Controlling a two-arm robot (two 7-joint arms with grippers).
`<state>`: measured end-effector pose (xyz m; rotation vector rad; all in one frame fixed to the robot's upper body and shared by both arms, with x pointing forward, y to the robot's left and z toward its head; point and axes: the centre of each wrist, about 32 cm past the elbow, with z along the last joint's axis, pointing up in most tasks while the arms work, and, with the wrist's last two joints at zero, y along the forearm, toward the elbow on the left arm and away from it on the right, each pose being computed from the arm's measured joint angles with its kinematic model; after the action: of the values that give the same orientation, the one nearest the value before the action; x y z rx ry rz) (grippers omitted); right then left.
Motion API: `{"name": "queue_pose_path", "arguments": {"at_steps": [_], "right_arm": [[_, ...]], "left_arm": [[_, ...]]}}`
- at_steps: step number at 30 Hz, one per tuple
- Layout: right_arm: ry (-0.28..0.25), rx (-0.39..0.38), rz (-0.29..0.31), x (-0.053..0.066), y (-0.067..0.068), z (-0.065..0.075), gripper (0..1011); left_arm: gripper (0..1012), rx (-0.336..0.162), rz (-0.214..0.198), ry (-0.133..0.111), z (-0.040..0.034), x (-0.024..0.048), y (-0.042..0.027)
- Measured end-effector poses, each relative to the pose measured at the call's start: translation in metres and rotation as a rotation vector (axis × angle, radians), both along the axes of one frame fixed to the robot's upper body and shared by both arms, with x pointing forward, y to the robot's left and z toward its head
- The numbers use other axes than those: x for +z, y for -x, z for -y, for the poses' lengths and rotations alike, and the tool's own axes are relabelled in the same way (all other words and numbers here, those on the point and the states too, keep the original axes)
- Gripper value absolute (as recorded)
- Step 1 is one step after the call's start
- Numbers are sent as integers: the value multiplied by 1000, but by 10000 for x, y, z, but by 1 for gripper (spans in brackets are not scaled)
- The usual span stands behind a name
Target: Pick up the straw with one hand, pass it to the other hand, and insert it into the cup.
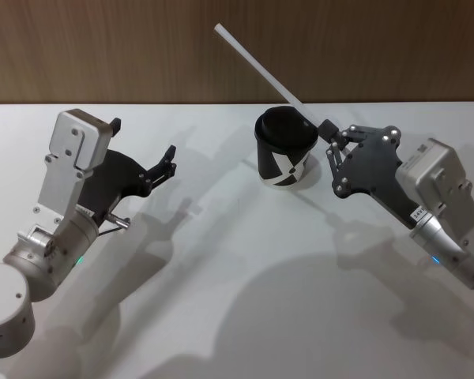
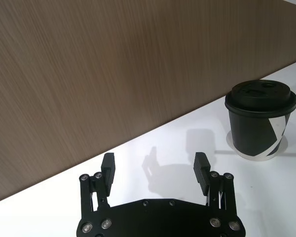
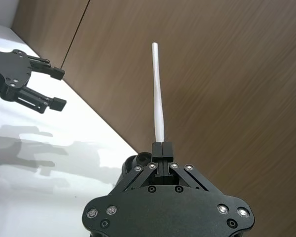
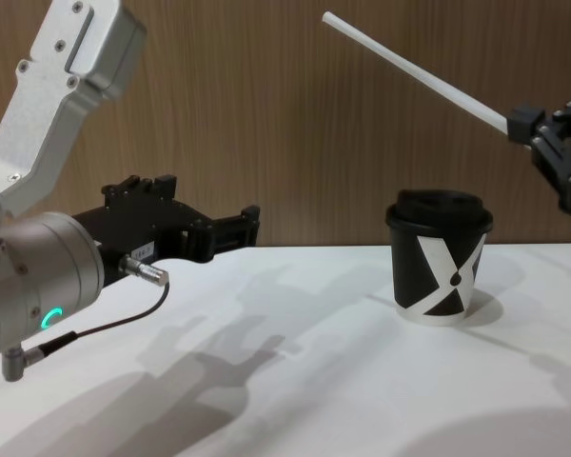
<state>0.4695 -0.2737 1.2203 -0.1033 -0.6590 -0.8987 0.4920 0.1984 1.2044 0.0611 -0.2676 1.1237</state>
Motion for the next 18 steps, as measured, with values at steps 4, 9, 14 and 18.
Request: {"name": "queue_pose_path", "arguments": {"at_steps": [4,9,14,18], "right_arm": [[-1,7,0,2,-9,-11,0],[-2,13,1,4,-17,-21,0],[-1,17,0,5,-23,-28,0],[-2,20,0,5,-25,-32,0]], "left_arm": [[1003,-1,1,0,-3,3,2],[1003,-19,-1,7,-34,33,15],[1003,-47,-10,34,-80,85,31],[1003,-78,-20,69,-125,141,49]]}}
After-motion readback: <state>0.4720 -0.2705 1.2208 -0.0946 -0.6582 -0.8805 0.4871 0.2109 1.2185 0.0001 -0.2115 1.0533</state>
